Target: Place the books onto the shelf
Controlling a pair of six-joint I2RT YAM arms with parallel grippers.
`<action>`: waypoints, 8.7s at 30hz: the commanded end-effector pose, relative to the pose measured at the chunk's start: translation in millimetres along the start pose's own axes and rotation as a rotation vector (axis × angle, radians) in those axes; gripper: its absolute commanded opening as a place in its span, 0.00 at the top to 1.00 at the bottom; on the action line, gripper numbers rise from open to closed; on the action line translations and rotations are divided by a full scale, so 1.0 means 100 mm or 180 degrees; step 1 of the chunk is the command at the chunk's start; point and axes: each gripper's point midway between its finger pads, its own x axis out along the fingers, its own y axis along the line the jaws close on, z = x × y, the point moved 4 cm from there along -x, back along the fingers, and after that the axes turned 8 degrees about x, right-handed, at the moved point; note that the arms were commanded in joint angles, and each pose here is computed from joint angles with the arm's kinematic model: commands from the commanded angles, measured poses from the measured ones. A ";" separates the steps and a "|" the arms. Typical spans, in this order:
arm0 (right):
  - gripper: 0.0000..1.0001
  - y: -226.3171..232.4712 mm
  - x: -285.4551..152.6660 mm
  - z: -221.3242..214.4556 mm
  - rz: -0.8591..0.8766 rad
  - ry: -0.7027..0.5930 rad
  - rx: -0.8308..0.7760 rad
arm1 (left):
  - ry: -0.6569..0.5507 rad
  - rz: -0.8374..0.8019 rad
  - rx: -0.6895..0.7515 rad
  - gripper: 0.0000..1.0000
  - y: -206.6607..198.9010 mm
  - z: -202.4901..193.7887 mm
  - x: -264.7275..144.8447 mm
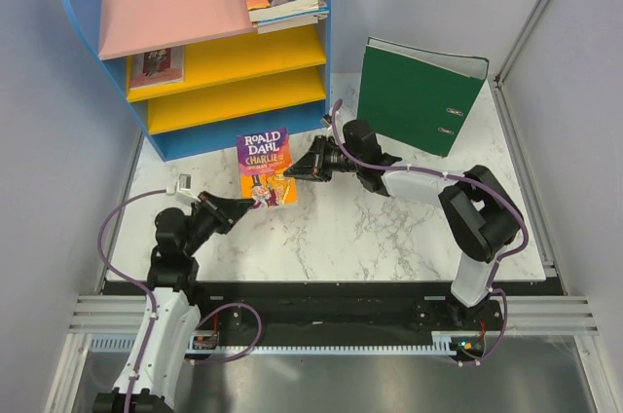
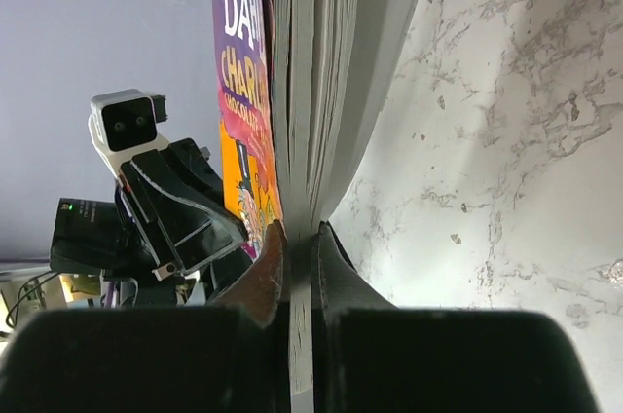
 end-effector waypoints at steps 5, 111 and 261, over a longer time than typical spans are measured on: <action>0.42 0.16 -0.13 0.19 0.0086 -0.0327 -0.0248 | -0.0125 -0.0352 0.0257 0.98 -0.59 0.34 -0.10; 0.02 -1.47 -0.80 -0.88 -0.1340 -0.0232 -0.0319 | -0.0463 -0.1039 -0.0248 0.81 -2.89 3.01 1.80; 0.02 -1.22 -0.91 -0.68 -0.1433 -0.0471 -0.0718 | -0.0647 0.0112 0.1345 0.01 -2.00 2.24 0.50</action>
